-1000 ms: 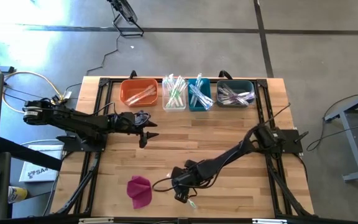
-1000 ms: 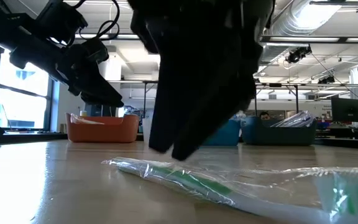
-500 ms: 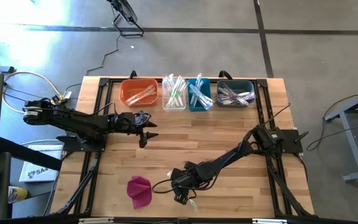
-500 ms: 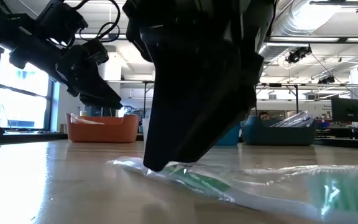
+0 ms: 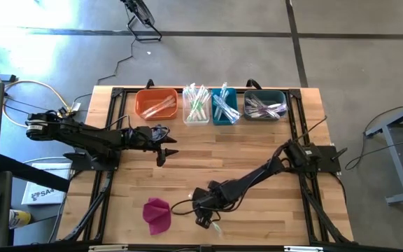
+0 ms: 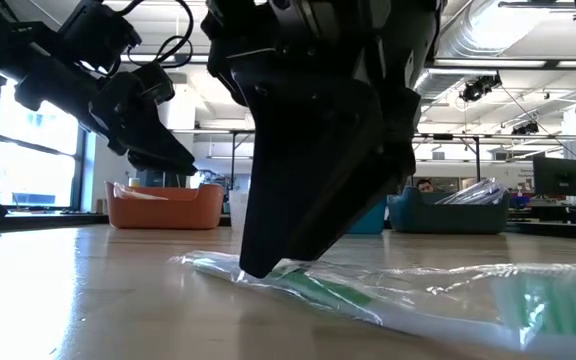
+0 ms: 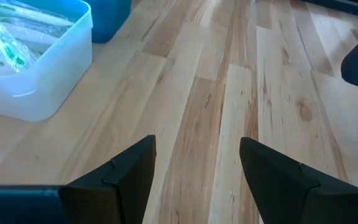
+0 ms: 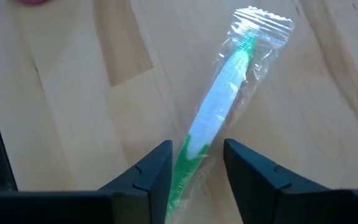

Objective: Pick & Place Toothbrushes
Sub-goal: Put the green toothbrush into the transparent bin

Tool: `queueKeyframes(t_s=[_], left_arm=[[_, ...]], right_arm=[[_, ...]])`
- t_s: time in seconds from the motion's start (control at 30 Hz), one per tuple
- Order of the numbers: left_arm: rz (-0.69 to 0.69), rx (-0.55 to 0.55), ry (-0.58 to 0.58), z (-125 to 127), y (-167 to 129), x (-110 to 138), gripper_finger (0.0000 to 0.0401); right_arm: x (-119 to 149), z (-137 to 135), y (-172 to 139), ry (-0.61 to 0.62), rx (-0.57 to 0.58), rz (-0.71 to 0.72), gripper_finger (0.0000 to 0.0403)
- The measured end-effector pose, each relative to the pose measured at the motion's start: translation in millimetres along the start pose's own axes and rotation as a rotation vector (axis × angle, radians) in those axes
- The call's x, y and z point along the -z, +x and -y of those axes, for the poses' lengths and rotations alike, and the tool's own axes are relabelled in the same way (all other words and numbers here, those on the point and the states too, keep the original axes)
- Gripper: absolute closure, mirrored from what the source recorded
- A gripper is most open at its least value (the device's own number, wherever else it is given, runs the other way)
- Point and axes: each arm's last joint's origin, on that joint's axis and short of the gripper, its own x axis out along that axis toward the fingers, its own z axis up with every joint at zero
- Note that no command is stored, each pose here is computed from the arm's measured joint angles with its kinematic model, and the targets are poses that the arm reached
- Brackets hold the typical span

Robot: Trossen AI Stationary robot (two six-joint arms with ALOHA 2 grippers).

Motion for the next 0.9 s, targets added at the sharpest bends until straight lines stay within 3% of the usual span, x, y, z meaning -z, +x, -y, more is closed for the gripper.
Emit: queueKeyframes(t_s=[0.6,0.8,0.9], left_arm=[[-0.002,-0.001,0.000,0,0,0,0.0173],[-0.002,-0.001,0.000,0,0,0,0.0173],[-0.001,0.000,-0.002,0,0,0,0.0173]], right_arm=[[-38,44,4,0.111,0.036,-0.046,0.0338],[-41,47,4,0.049,0.005,-0.077,0.0386],[-41,47,2,0.045,-0.014,-0.087,0.0385]])
